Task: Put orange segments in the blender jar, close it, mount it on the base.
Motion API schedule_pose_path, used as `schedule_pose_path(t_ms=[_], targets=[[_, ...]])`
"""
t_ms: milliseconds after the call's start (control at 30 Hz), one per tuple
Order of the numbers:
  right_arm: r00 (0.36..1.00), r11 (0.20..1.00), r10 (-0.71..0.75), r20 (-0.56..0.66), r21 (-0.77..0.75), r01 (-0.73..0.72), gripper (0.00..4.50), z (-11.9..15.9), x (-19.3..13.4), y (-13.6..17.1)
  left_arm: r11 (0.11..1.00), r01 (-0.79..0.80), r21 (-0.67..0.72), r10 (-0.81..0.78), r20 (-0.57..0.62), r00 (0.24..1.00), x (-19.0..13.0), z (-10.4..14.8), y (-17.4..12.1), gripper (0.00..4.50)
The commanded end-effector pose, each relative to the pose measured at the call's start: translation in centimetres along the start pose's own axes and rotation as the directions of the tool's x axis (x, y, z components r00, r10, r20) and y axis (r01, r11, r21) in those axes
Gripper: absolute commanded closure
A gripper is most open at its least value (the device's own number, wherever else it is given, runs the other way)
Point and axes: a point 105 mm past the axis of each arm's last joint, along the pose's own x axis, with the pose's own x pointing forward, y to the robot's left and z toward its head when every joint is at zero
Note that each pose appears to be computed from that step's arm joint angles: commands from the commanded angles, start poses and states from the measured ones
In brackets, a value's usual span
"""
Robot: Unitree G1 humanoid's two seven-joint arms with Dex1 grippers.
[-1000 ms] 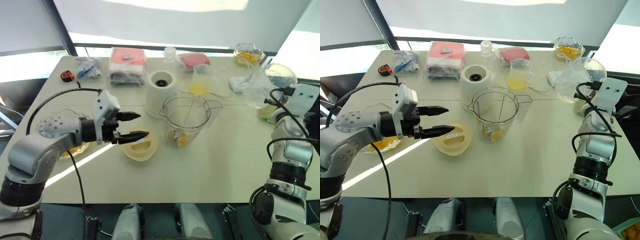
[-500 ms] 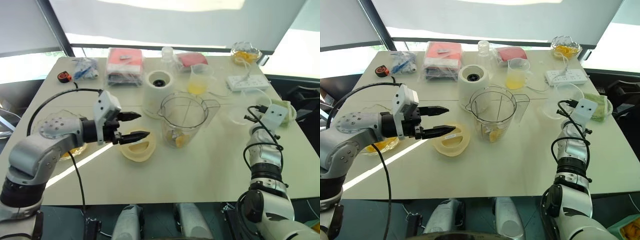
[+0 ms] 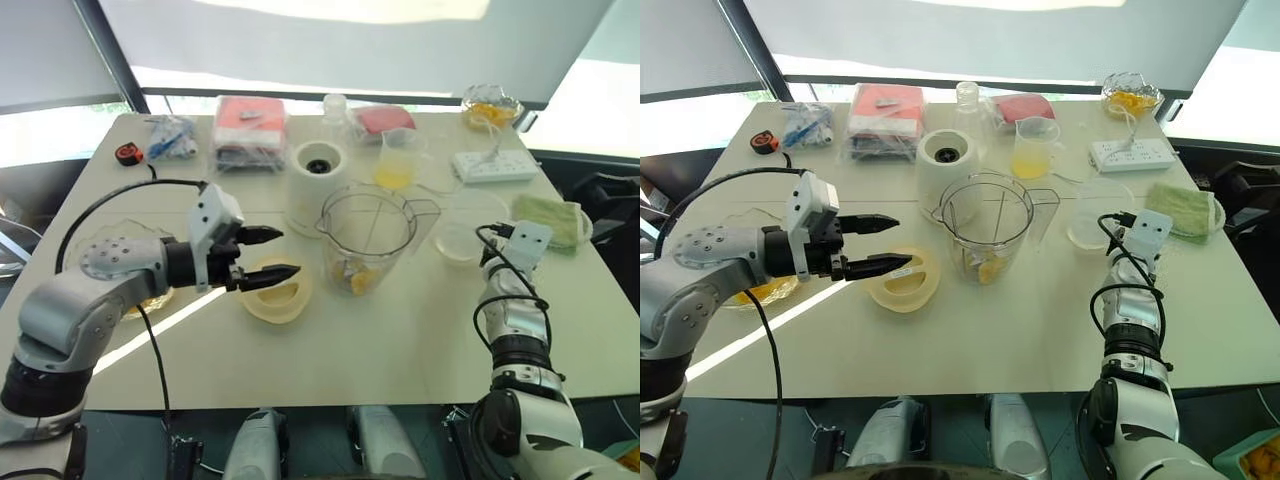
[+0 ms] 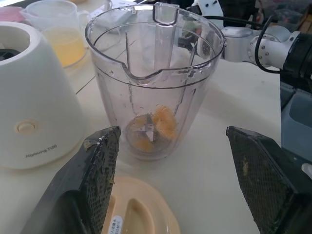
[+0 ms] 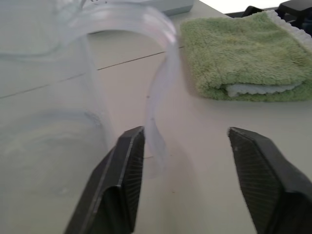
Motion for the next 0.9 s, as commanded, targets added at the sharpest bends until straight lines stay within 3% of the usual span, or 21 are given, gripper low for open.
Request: schedule_pose_path(t_ms=[33,467,900], targets=[[0.998,1.000,0.011,0.065,-0.002,-0.011,0.05,1.6,-0.3,0.3,0.999,0.008,0.045,-0.009,0.015,1.000,0.1,0.7,-0.4,0.90],[0.992,0.997,0.072,0.106,-0.044,-0.068,0.05,1.8,-4.0,1.3,0.999,-0.014,0.043,0.014,0.005,1.000,-0.1,0.3,0.6,0.90],[0.983,0.986,0.140,0.122,-0.105,-0.127,0.05,2.4,-7.6,0.4,0.991,-0.059,0.123,0.069,-0.074,0.995,-1.7,-0.2,4.7,0.90]])
